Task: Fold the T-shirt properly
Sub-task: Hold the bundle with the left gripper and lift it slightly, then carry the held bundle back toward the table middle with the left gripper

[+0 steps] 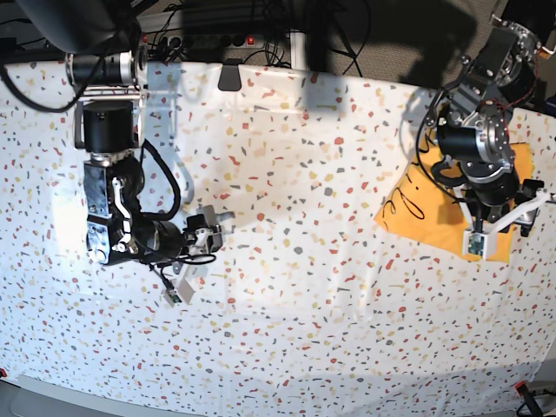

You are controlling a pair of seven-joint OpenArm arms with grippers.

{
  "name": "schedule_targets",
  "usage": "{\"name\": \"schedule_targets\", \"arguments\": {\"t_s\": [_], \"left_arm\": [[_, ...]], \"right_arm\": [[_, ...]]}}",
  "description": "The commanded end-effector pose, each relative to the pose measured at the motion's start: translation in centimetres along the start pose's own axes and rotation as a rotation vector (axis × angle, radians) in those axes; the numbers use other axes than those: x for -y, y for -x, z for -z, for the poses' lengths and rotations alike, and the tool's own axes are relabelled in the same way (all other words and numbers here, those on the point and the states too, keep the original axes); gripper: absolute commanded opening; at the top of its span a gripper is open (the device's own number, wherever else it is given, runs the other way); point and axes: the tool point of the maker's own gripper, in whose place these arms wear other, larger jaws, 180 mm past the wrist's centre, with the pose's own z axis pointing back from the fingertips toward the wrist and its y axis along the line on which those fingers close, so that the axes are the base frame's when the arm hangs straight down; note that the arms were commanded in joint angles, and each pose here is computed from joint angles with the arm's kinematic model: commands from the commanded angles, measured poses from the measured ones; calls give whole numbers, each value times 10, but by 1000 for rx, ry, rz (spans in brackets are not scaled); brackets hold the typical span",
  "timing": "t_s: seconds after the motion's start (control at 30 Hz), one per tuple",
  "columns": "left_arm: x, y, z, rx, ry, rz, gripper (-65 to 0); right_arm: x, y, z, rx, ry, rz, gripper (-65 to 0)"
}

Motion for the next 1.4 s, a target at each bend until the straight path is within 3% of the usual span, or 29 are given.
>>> {"name": "schedule_targets", "arguments": {"t_s": [0.0,0.07,0.17,0.37,0.47,0.63,0.7,0.77,0.87,1.0,1.07,1.17,1.23,1.37], "left_arm": [[-15,-12,1,39,-44,-20,-415],[-10,-11,1,33,-15,-69,-415],[20,-20,-1,71,149,-118,-415],[87,-40,-30,106,477,-173,-416],[93,-35,-20,105,454,-143,-415],[99,29,24,-93,354,-56,-415],[87,48,39,-159,273,-39,-415],[69,51,44,-167,183,-26,-415],[57,43,44,-144,130,-51,-415],[80,42,39,-148,249,-118,-415],[99,41,36,-142,340,-129,-416],[121,46,36,-147,400,-123,-416],[143,54,38,-191,459,-115,-415],[199,51,31,-271,672,-112,-416]], "right_arm": [[-3,-27,-9,72,-26,-12,-406],[-21,-35,-9,113,-120,39,-406],[-61,-52,-9,166,-288,107,-406],[-122,-78,8,179,-393,59,-406],[-150,-77,17,135,-420,-19,-406],[-172,-65,26,73,-441,-102,-406],[-175,-66,26,82,-445,-110,-406],[-176,-66,27,83,-445,-112,-406],[-173,-64,28,74,-427,-123,-406],[-172,-64,28,73,-426,-124,-406],[-172,-64,28,72,-426,-123,-406],[-172,-60,28,52,-425,-127,-406],[-172,-59,28,48,-426,-127,-406],[-172,-58,29,47,-427,-123,-406]]}}
